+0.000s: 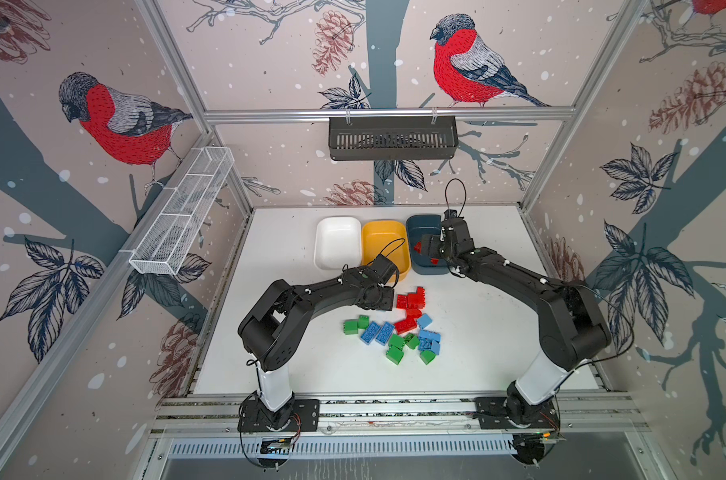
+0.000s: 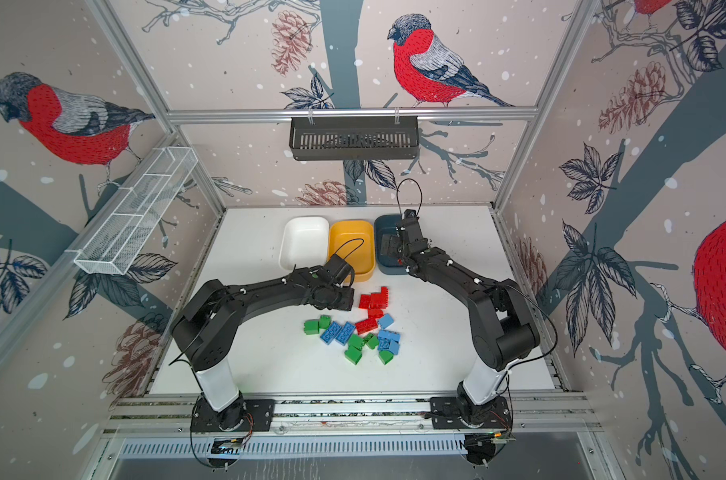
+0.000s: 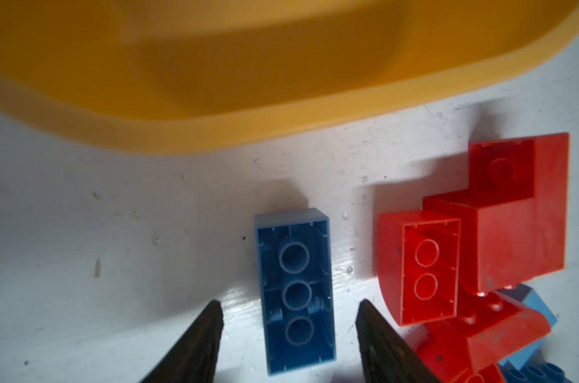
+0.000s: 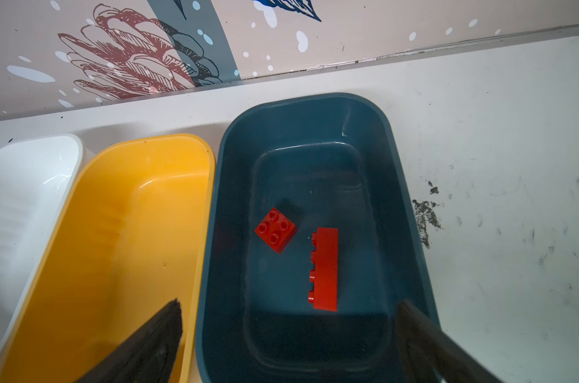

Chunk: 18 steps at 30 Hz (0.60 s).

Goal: Sort the legos into containers by color
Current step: 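Lower the left gripper over a blue brick while the right lifts from the teal tub, then grasp the blue brick with the left gripper and drop it into the yellow tub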

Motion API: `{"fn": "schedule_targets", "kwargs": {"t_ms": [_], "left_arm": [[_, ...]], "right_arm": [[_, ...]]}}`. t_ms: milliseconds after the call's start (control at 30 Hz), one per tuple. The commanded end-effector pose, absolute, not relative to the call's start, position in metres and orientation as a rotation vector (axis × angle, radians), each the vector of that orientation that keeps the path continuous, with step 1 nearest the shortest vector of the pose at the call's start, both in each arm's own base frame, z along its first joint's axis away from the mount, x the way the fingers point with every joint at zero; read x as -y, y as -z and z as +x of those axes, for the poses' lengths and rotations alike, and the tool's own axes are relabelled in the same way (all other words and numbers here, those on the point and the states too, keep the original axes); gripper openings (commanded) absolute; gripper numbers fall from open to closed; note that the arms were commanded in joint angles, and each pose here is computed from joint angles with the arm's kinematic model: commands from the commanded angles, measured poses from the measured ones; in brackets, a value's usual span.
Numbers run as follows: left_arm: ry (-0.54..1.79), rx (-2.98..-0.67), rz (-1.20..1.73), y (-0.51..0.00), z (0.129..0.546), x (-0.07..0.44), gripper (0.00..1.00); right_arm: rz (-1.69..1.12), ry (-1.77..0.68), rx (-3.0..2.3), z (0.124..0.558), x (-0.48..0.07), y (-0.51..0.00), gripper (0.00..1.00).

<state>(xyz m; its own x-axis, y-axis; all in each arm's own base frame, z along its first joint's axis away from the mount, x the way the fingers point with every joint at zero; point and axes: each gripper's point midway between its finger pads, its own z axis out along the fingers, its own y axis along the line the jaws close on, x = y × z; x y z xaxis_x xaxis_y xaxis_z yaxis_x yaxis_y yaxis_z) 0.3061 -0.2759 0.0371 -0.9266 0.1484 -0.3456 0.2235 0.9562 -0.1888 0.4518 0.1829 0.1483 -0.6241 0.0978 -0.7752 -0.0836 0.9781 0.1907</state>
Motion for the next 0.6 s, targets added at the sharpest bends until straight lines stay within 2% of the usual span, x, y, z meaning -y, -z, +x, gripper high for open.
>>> {"fn": "schedule_targets", "kwargs": {"t_ms": [0,167,367,567], "left_arm": [[0.316,-2.794,0.313,-0.032,0.305,0.278,0.58],[0.287,-2.803,0.312,-0.03,0.306,0.276,0.44],[0.285,-2.756,0.293,-0.045,0.31,0.273,0.34],[0.37,-2.602,0.3,-0.09,0.322,0.279,0.32]], "right_arm": [[0.03,-0.259,-2.201,0.455,-0.182,-0.155,0.99],[0.03,-0.262,-2.194,0.454,-0.181,-0.159,0.99],[0.03,-0.261,-2.184,0.45,-0.179,-0.164,0.99],[0.032,-0.265,-2.158,0.442,-0.174,-0.169,0.99]]}}
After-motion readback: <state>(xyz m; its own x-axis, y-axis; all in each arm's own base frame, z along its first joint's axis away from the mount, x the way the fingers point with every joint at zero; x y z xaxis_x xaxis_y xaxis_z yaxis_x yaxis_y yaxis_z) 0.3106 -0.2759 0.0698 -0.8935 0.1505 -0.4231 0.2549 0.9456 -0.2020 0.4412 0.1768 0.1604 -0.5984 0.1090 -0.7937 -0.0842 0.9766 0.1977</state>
